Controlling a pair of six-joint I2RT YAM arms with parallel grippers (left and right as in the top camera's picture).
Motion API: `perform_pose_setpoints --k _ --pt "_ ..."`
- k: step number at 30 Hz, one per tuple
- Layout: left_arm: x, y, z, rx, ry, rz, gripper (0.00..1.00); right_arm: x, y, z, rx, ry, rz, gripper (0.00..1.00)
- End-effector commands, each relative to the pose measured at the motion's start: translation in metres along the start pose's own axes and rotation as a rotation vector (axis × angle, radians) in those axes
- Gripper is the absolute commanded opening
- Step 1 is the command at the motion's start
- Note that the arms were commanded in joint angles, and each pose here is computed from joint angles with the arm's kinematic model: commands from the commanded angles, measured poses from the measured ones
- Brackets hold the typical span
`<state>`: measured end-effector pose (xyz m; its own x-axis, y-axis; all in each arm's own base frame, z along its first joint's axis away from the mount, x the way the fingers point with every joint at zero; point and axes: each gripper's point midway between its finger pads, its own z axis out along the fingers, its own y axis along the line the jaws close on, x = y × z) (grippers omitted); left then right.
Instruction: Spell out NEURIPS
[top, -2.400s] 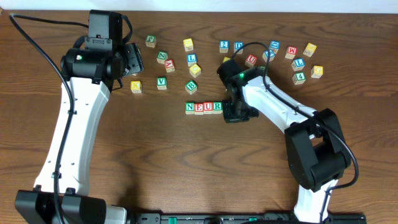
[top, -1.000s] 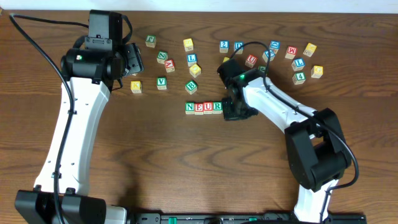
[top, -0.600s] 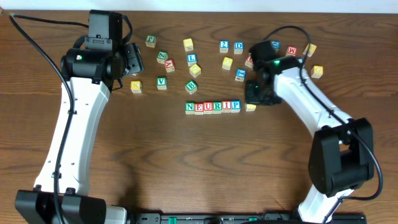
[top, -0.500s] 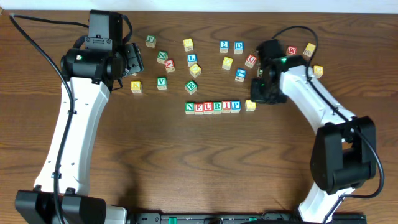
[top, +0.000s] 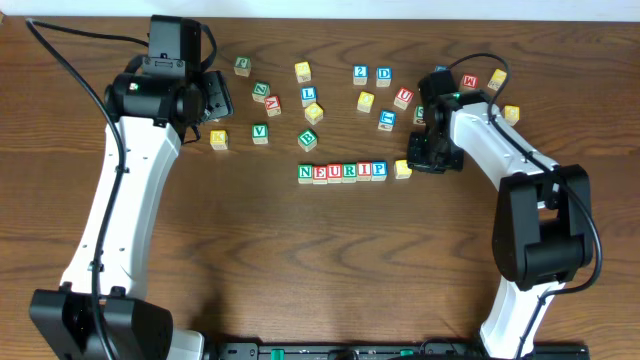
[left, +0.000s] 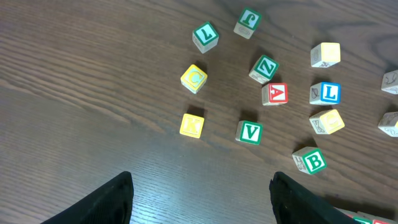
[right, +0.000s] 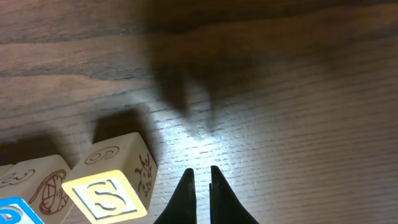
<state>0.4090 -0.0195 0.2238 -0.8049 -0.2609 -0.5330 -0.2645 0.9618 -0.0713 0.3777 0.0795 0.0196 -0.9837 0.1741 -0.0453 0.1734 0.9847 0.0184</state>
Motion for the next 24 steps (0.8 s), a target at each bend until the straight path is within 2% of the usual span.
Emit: perform_pose_setpoints --k 1,24 --pt "0.000 0.003 0.007 -0.019 0.008 -0.015 0.70 0.003 0.008 0.008 -0.010 0.016 -0.019 0.04" --pt "-0.002 0.003 0.007 -0.018 0.004 -0.015 0.70 0.004 0.026 0.010 -0.043 -0.001 -0.067 0.05"
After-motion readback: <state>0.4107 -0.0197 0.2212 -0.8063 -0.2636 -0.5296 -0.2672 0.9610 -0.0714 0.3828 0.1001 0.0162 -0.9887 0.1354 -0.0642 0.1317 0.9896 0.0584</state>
